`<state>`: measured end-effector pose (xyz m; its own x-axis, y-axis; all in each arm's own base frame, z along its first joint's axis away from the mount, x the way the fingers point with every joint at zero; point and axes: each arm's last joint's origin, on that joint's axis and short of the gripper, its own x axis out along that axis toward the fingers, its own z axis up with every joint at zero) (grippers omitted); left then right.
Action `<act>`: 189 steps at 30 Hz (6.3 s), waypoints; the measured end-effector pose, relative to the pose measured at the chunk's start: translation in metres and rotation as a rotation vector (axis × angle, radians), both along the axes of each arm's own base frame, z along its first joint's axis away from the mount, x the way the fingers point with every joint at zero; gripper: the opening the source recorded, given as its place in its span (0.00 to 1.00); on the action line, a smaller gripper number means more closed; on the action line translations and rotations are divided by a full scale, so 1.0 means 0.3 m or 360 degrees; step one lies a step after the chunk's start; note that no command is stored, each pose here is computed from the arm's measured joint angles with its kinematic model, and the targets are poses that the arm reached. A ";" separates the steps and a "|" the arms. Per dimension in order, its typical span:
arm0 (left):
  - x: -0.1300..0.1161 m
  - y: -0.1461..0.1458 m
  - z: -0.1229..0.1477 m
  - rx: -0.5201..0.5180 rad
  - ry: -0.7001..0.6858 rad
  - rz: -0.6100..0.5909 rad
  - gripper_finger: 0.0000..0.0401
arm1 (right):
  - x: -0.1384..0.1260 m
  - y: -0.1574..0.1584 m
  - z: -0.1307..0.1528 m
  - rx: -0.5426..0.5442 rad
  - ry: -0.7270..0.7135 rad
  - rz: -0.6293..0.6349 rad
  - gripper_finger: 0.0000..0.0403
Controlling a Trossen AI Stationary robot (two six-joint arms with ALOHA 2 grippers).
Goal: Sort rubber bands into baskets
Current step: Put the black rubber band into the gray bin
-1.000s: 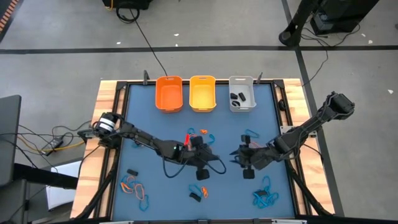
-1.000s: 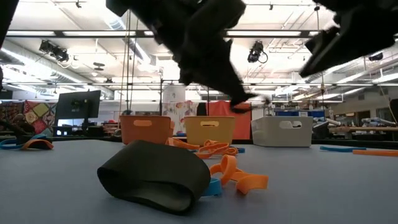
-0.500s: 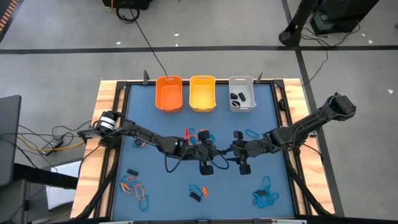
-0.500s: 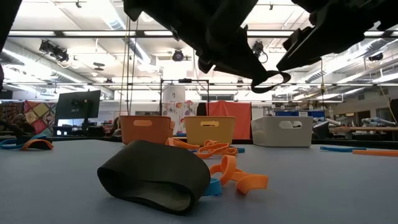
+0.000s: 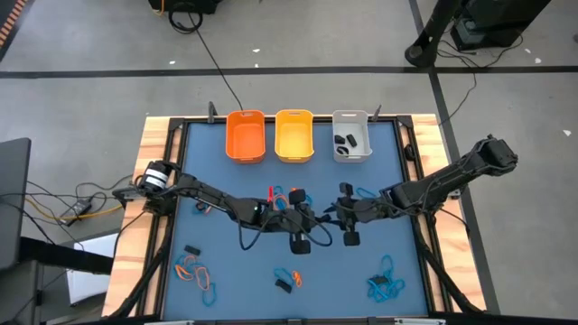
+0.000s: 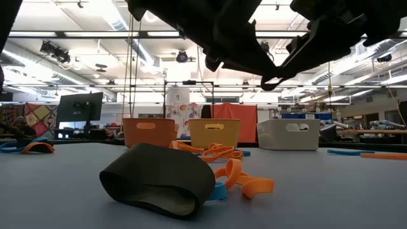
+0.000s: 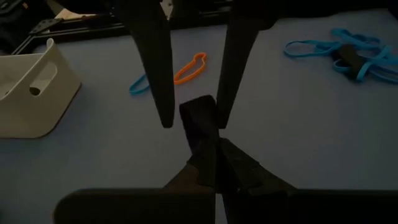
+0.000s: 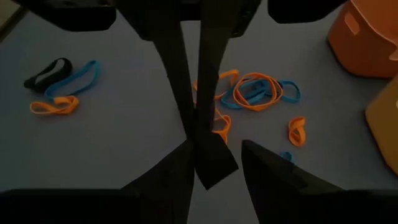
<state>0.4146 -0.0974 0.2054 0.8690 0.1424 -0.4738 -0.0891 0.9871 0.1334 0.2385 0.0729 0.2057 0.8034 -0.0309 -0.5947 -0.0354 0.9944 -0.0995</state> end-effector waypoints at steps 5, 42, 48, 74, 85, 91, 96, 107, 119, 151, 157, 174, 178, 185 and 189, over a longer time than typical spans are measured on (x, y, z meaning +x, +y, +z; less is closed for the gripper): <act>0.001 0.000 0.001 -0.0002 -0.0006 0.0000 0.02 | -0.001 0.001 -0.001 0.0013 0.0009 0.0020 0.28; -0.087 0.104 -0.157 -0.0150 0.0380 0.0381 0.32 | -0.093 -0.620 -0.027 -0.0332 0.0304 -0.1366 0.05; -0.096 0.104 -0.174 -0.0191 0.0370 0.0392 0.32 | -0.142 -0.692 -0.040 -0.0090 0.0338 -0.1377 0.11; -0.090 0.085 -0.161 -0.0106 0.0283 0.0405 0.32 | -0.172 -0.619 -0.043 0.0089 0.0505 -0.1347 0.69; -0.073 0.094 -0.146 -0.0039 0.0209 0.0350 0.32 | -0.239 -0.455 0.081 0.0285 0.0283 -0.1133 0.61; -0.073 0.094 -0.146 -0.0040 0.0208 0.0349 0.32 | -0.271 -0.343 0.086 0.0576 0.0427 -0.0825 0.58; -0.073 0.094 -0.146 -0.0043 0.0209 0.0347 0.32 | -0.275 -0.244 0.031 0.0502 0.0532 -0.0641 0.56; -0.071 0.099 -0.144 -0.0046 0.0200 0.0353 0.32 | -0.340 -0.008 -0.115 0.0829 0.0647 -0.0268 0.50; -0.069 0.110 -0.144 -0.0045 0.0202 0.0360 0.32 | -0.407 0.178 -0.214 0.1064 0.0410 0.0118 0.44; -0.056 0.147 -0.138 -0.0104 0.0166 0.0359 0.32 | -0.403 0.331 -0.346 0.1105 0.0661 0.0321 0.03; -0.056 0.147 -0.138 -0.0104 0.0170 0.0359 0.32 | -0.360 0.295 -0.308 0.0998 0.0404 0.0289 0.03; -0.105 0.143 -0.093 -0.0132 0.0294 0.0392 0.32 | -0.337 0.200 -0.267 0.0346 0.0157 0.0364 0.02; -0.109 0.134 -0.088 -0.0119 0.0293 0.0394 0.32 | -0.341 0.208 -0.267 0.0500 0.0239 0.0394 0.02; -0.105 0.136 -0.080 -0.0127 0.0252 0.0400 0.32 | -0.351 0.209 -0.272 0.0629 0.0350 0.0351 0.13; -0.105 0.135 -0.080 -0.0127 0.0253 0.0399 0.32 | -0.350 0.183 -0.285 0.0484 0.0306 0.0158 0.22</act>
